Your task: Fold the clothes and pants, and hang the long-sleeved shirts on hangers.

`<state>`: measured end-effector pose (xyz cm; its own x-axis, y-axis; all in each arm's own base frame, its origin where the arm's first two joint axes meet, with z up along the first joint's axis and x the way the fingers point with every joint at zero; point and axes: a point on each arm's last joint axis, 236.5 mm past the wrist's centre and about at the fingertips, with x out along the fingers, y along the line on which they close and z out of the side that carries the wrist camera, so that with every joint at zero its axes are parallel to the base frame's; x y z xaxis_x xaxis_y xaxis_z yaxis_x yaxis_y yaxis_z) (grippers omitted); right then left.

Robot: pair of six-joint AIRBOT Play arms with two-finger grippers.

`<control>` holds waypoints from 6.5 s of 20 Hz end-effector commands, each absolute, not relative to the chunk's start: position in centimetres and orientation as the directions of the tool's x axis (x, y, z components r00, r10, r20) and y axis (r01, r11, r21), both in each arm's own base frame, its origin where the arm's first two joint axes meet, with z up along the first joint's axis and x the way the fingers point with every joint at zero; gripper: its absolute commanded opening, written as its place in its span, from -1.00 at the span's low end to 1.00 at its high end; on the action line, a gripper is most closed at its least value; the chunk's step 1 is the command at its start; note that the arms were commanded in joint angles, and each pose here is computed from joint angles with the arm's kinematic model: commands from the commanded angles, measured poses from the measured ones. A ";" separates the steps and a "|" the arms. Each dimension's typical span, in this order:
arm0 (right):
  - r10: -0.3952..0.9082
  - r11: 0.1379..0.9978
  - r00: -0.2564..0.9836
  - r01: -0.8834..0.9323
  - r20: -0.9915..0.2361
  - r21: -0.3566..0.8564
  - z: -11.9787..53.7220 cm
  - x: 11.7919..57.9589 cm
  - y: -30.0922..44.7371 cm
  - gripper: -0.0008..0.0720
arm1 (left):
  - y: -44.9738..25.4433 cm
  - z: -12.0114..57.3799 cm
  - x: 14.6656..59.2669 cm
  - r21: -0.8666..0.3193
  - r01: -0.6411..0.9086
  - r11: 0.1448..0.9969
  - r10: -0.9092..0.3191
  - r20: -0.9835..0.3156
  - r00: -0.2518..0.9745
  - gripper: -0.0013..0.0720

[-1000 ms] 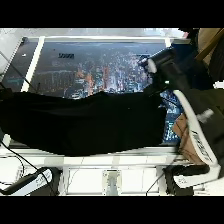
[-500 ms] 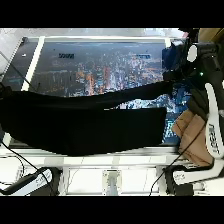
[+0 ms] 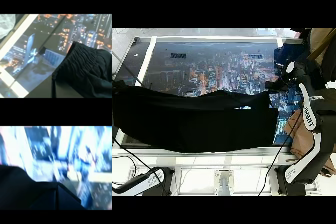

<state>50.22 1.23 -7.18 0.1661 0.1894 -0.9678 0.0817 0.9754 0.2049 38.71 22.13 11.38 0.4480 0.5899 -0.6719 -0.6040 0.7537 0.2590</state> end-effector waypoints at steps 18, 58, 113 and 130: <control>0.208 0.823 0.129 -0.559 -0.969 0.102 -4.9 47.3 15.5 0.11 | 22.0 10.0 38.4 0.257 -0.612 0.748 0.579 -0.704 0.412 -0.93; -0.250 0.772 0.330 -0.500 -0.910 -0.394 -9.5 42.5 8.6 0.41 | 22.0 9.5 37.4 0.271 -0.621 0.736 0.580 -0.725 0.372 -0.93; -0.011 0.999 0.768 -0.021 -0.640 -0.042 6.1 56.4 0.6 -0.97 | 26.8 8.7 38.9 0.124 -0.784 0.608 0.641 -0.660 0.393 -0.93; 0.049 0.998 0.357 -0.055 -0.933 0.031 11.5 43.6 -4.7 -0.13 | 33.1 10.8 20.9 0.075 -0.916 0.393 0.557 -0.813 0.172 0.94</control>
